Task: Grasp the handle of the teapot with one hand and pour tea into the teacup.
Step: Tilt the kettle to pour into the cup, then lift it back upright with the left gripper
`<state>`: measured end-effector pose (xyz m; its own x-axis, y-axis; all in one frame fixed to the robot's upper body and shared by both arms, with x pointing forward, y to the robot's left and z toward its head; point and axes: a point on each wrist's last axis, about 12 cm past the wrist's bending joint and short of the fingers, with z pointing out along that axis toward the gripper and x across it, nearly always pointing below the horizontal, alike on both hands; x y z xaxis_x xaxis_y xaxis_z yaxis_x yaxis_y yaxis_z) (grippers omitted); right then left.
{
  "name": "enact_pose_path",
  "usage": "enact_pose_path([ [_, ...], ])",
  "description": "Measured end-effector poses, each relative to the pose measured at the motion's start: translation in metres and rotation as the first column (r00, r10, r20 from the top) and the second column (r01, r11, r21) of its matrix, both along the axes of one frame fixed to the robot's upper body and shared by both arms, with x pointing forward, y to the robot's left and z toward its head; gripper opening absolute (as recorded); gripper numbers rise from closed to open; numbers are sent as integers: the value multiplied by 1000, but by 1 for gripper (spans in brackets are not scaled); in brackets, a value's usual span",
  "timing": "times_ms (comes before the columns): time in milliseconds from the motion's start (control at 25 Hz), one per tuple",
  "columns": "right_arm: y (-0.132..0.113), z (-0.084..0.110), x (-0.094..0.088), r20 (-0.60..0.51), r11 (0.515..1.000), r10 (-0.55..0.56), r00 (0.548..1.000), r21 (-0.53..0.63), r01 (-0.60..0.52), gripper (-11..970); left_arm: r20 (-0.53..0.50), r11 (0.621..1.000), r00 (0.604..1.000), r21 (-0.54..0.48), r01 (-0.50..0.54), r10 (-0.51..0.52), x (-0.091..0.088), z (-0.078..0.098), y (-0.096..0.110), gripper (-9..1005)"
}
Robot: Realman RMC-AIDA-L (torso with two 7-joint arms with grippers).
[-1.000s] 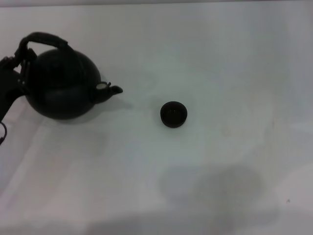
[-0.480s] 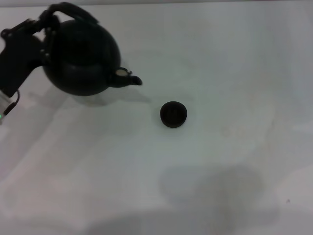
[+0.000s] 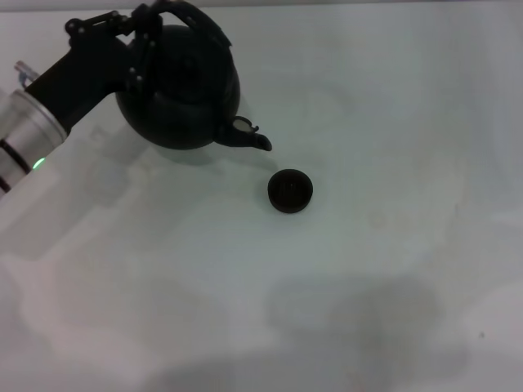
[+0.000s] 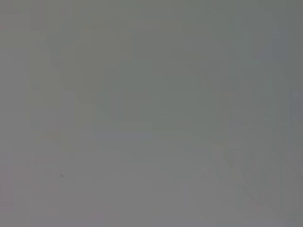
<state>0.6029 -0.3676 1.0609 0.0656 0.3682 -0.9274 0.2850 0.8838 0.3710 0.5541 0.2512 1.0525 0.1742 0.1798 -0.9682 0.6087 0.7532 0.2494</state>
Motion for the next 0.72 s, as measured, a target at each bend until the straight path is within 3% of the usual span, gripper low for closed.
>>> enact_pose_path([
  [320, -2, -2, -2, 1, 1000, -7, 1000, 17, 7, 855, 14, 990, 998, 124, 61, -63, 11, 1, -18, 144],
  [720, -3, -3, -4, 3, 999, -11, 1000, 31, 11, 855, 39, 972, 992, 207, 112, -123, 19, 7, -30, 140],
])
